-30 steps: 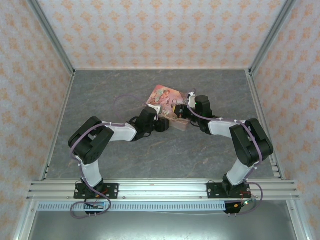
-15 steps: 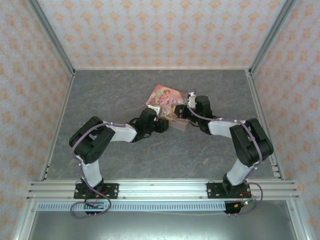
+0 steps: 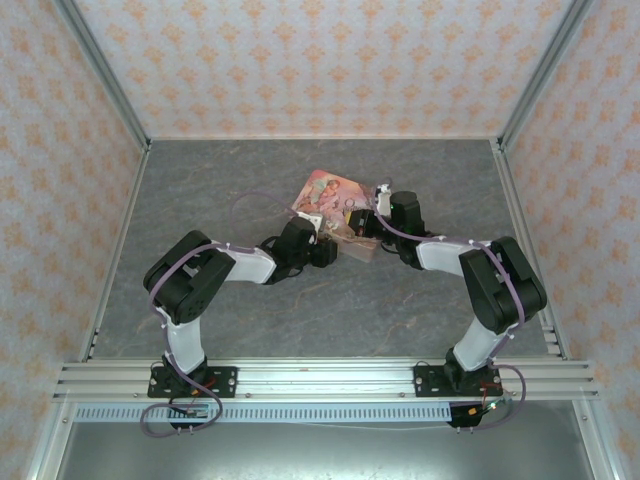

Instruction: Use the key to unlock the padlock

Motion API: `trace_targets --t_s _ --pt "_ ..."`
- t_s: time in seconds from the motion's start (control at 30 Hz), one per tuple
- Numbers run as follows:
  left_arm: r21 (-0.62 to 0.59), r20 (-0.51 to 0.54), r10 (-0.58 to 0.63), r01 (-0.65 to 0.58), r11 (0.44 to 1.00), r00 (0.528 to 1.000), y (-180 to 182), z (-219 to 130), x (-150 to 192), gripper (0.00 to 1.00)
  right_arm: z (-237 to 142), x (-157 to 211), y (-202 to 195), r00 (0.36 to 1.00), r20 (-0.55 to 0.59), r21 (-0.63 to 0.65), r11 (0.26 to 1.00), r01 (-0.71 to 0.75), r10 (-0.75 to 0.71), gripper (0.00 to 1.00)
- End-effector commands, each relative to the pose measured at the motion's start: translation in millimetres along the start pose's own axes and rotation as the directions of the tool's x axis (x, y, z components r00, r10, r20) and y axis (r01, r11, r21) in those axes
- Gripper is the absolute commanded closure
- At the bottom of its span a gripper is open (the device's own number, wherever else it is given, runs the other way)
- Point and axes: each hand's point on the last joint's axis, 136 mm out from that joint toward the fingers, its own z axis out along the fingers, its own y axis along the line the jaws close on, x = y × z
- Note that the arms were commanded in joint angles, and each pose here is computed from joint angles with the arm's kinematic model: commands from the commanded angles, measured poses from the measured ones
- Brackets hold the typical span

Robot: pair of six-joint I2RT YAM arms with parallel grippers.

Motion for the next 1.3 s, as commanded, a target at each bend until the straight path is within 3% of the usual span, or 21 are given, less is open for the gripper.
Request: trace_targets --t_s 0.0,1.27 --pt "0.032 0.056 0.011 -0.013 0.999 0.998 -12.3 -0.9 -19.9 0.54 1.1 46.8 -22.1 0.987 -0.137 0.067 0.995 -0.078 0.086 1.0" --pt "0.07 0.083 -0.01 0.004 0.998 0.996 -36.9 -7.5 -29.1 0.6 0.4 47.8 -20.9 0.987 -0.134 0.063 0.995 -0.081 0.089 1.0"
